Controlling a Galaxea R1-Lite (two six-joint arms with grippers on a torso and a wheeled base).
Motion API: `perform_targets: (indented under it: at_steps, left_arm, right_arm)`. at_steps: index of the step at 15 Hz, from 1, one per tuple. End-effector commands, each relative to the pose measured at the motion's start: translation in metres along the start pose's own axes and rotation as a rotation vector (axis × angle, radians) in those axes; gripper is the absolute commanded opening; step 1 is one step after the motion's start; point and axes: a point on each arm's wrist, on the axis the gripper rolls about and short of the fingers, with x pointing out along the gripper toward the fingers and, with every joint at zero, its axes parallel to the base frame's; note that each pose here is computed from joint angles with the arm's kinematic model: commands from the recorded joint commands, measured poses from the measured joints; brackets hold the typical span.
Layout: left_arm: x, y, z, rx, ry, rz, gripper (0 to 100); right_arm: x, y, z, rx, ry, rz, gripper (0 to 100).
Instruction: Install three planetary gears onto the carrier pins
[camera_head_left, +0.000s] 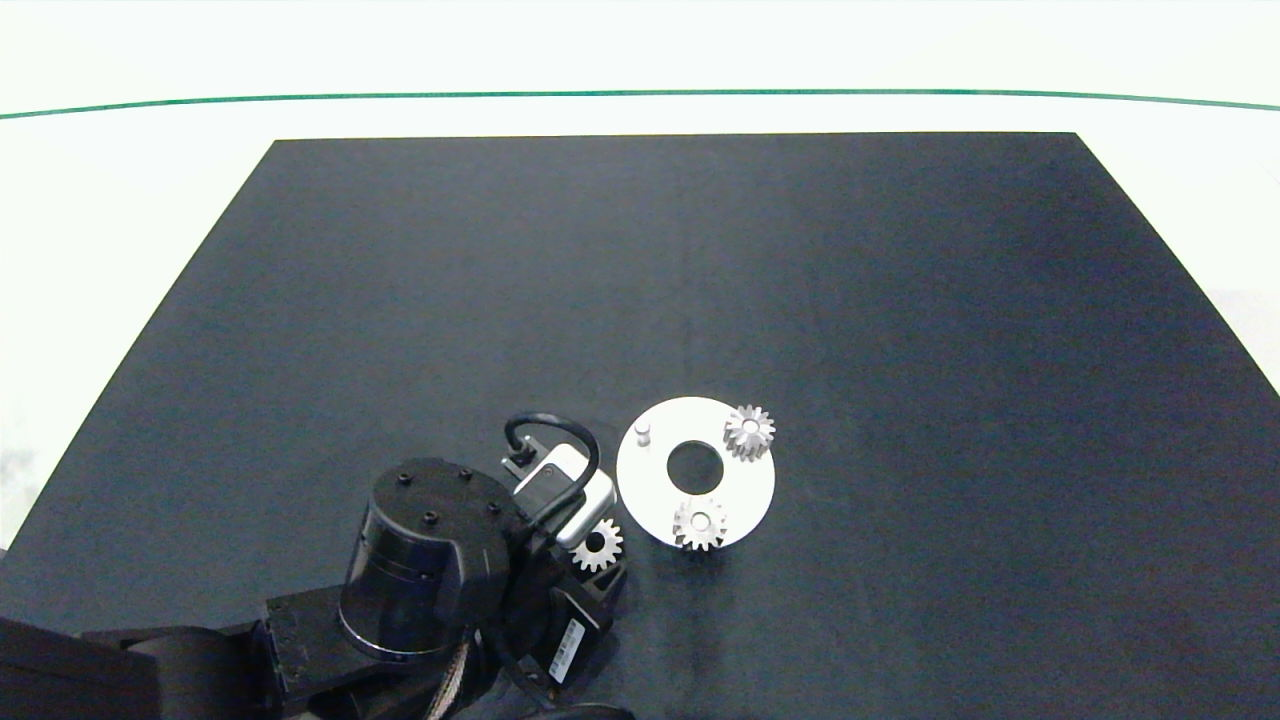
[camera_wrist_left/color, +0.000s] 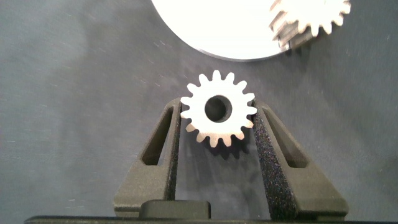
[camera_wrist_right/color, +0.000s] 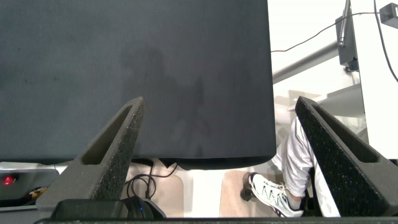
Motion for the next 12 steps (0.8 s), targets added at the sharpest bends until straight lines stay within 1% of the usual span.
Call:
perform_targets:
  at_steps: [1, 2, 4, 5, 6, 8, 9, 10, 12]
  left_arm:
    - [-0.009, 0.005, 0.013, -0.008, -0.041, 0.009, 7]
    - [-0.011, 0.005, 0.014, -0.001, -0.040, 0.007, 7]
    - [-0.012, 0.009, 0.027, -0.001, -0.077, 0.023, 7]
    - [-0.013, 0.013, 0.036, 0.011, -0.086, 0.032, 7]
    - [-0.014, 0.016, 0.044, 0.026, -0.083, 0.037, 7]
    - [-0.013, 0.019, 0.063, 0.031, -0.092, 0.043, 7]
    - [-0.012, 0.020, 0.073, 0.027, -0.105, 0.046, 7]
    - [-0.010, 0.021, 0.079, 0.028, -0.107, 0.046, 7]
    - [-0.001, 0.019, 0.084, 0.048, -0.099, 0.061, 7]
  right_arm:
    - [-0.001, 0.000, -0.001, -0.001, -0.002, -0.002, 100]
    - [-0.001, 0.000, -0.001, -0.001, -0.002, -0.002, 100]
    - [-0.001, 0.000, -0.001, 0.000, -0.004, -0.003, 100]
    - [-0.002, -0.001, -0.001, 0.001, -0.006, -0.003, 100]
    - [-0.002, -0.001, -0.001, 0.001, -0.006, -0.003, 100]
    - [-0.002, -0.001, -0.001, 0.002, -0.007, -0.003, 100]
    - [-0.002, -0.001, -0.001, 0.002, -0.007, -0.005, 100]
    - [-0.002, -0.001, -0.001, 0.002, -0.007, -0.005, 100]
    - [-0.002, -0.001, -0.001, 0.002, -0.007, -0.005, 100]
